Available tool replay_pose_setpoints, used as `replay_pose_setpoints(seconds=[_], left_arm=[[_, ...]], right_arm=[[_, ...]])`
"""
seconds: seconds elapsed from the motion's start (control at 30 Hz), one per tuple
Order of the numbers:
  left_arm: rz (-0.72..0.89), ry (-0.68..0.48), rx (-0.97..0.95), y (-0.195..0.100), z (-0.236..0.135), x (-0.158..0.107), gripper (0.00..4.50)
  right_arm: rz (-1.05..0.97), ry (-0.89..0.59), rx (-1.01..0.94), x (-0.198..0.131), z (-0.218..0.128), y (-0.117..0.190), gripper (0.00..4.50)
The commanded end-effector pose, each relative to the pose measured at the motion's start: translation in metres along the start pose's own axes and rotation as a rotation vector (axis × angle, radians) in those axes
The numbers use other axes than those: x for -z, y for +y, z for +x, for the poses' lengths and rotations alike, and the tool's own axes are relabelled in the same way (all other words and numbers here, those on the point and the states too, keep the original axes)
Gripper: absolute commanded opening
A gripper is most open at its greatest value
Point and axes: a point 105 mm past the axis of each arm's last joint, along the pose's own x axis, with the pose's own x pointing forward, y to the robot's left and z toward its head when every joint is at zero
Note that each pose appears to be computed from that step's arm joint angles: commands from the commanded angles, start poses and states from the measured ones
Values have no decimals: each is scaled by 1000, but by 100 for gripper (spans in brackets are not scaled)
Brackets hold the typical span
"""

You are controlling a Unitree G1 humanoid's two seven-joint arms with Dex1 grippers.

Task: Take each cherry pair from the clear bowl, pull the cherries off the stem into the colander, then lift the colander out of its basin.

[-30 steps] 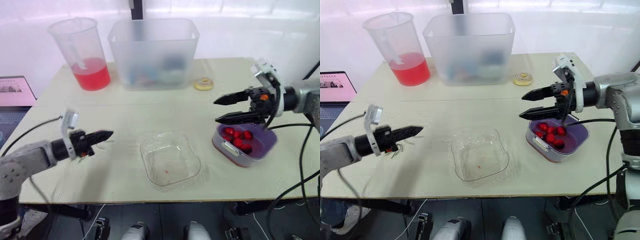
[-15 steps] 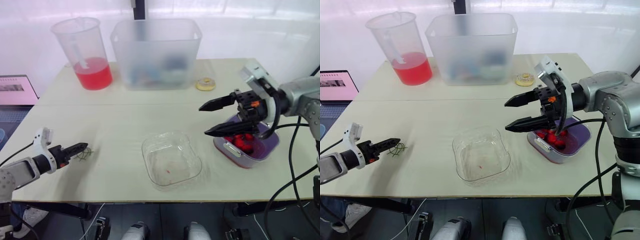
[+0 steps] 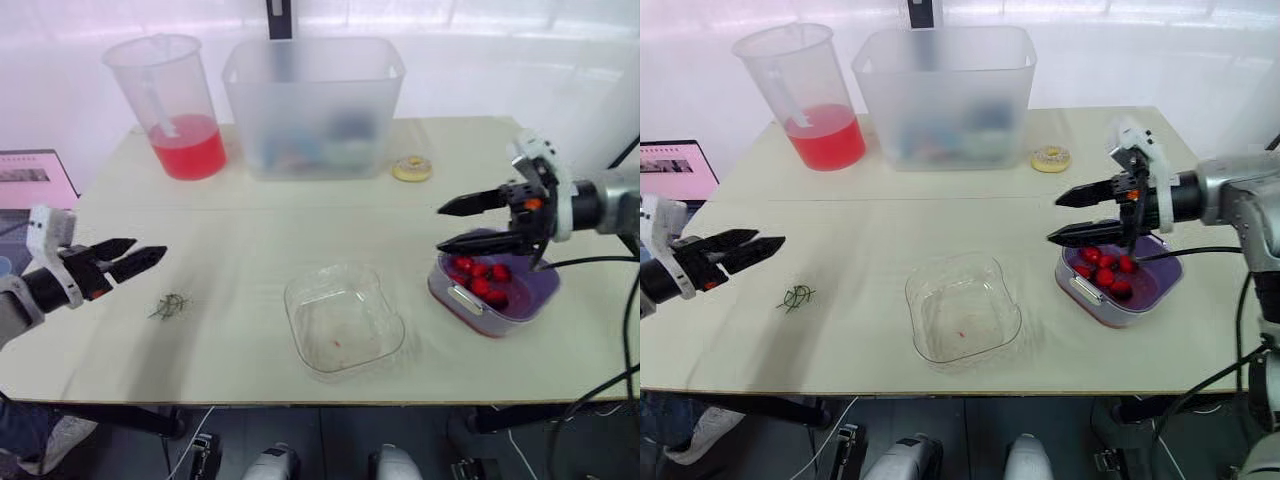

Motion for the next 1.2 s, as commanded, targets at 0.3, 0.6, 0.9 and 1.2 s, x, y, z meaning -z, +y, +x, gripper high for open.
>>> replay_pose_setpoints(seconds=[0.3, 0.6, 0.9, 1.2], left_arm=[[476, -86, 507, -93, 24, -47, 445], [436, -102, 733, -113, 46, -65, 445], [456, -126, 747, -112, 60, -71, 445], [439, -133, 577, -83, 62, -54, 445]], right_arm=[[120, 126, 312, 32, -86, 5, 450], [281, -12, 521, 82, -140, 28, 450], [259, 4, 554, 84, -135, 48, 450], [91, 203, 308, 37, -70, 51, 450]])
